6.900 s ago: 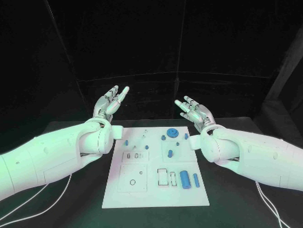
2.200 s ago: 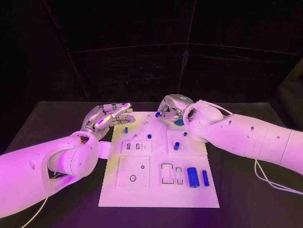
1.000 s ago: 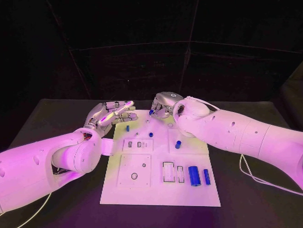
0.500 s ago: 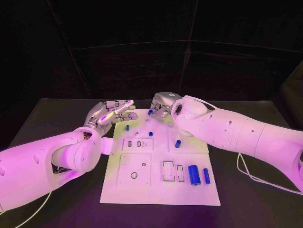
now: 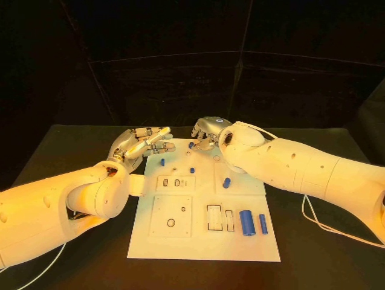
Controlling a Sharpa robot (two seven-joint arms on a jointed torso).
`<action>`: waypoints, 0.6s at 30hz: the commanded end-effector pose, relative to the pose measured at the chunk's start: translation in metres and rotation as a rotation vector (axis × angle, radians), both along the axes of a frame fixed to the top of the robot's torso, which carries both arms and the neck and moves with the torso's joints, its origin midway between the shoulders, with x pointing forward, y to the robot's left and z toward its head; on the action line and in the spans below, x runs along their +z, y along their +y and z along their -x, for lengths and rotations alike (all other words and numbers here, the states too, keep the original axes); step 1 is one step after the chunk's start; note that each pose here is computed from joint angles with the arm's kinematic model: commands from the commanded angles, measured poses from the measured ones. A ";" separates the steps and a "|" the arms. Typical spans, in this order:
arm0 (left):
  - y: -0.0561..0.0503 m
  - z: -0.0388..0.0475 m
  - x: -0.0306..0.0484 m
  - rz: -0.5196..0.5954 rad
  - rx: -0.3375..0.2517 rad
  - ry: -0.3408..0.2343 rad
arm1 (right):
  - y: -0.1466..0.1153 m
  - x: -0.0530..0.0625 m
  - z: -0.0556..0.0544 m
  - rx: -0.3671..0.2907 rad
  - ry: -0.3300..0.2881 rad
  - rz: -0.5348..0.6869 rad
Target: Assemble the parts on the task board
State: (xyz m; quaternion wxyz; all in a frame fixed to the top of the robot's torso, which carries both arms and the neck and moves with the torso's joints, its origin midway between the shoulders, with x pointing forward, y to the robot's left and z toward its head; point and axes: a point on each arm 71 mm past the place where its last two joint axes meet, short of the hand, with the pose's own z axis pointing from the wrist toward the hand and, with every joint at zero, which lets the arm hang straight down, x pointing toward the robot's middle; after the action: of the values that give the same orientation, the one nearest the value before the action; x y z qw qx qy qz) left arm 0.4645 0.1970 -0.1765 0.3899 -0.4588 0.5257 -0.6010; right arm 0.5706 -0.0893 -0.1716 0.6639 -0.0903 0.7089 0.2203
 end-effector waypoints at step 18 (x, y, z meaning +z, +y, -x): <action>0.014 -0.0042 0.0039 -0.004 0.006 -0.020 | -0.091 0.019 0.029 -0.121 0.062 -0.163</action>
State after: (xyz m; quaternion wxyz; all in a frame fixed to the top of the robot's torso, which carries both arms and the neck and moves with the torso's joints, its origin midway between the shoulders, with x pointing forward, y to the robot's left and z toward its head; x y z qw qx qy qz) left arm 0.4688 0.2127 -0.1750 0.4022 -0.4617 0.5220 -0.5938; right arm 0.5419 -0.1766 -0.1504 0.6804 -0.0309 0.6940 0.2335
